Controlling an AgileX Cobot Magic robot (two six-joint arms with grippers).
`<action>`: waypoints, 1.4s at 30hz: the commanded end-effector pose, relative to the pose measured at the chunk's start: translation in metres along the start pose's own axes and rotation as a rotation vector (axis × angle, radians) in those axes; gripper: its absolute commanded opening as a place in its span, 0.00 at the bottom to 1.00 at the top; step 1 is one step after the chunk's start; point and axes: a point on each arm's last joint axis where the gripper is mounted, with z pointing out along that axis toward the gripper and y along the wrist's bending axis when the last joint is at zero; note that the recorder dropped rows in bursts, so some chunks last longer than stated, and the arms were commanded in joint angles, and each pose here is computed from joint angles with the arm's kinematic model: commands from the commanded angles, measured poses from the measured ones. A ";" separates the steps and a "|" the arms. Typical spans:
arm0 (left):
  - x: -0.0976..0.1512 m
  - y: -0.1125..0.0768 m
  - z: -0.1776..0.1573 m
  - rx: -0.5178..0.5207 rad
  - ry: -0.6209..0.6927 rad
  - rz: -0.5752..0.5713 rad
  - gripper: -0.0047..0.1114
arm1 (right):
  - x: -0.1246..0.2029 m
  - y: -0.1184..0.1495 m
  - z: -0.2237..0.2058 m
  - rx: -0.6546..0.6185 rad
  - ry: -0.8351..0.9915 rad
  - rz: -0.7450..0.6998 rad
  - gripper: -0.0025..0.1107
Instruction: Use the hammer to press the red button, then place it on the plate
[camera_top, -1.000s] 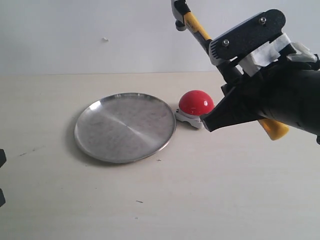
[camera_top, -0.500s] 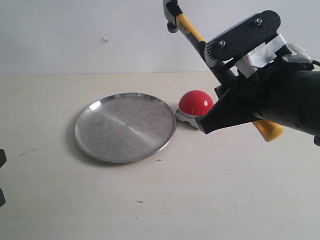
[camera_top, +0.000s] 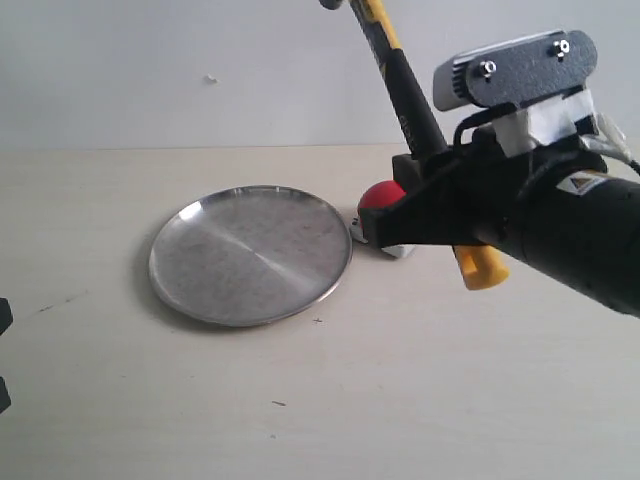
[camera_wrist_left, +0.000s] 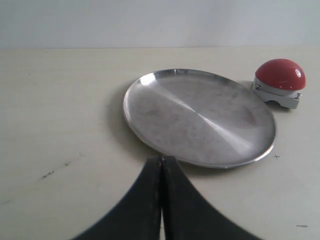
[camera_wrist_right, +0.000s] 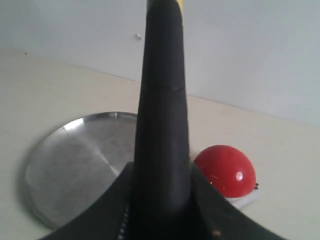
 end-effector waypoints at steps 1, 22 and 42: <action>0.000 0.001 -0.001 -0.005 -0.010 -0.014 0.04 | 0.011 -0.025 -0.004 0.120 -0.050 0.115 0.02; 0.000 0.001 -0.001 -0.005 -0.010 -0.011 0.04 | 0.057 -0.056 0.019 0.025 0.295 0.201 0.02; 0.000 0.001 -0.001 -0.005 -0.008 -0.011 0.04 | 0.061 -0.063 0.064 0.115 0.336 0.206 0.02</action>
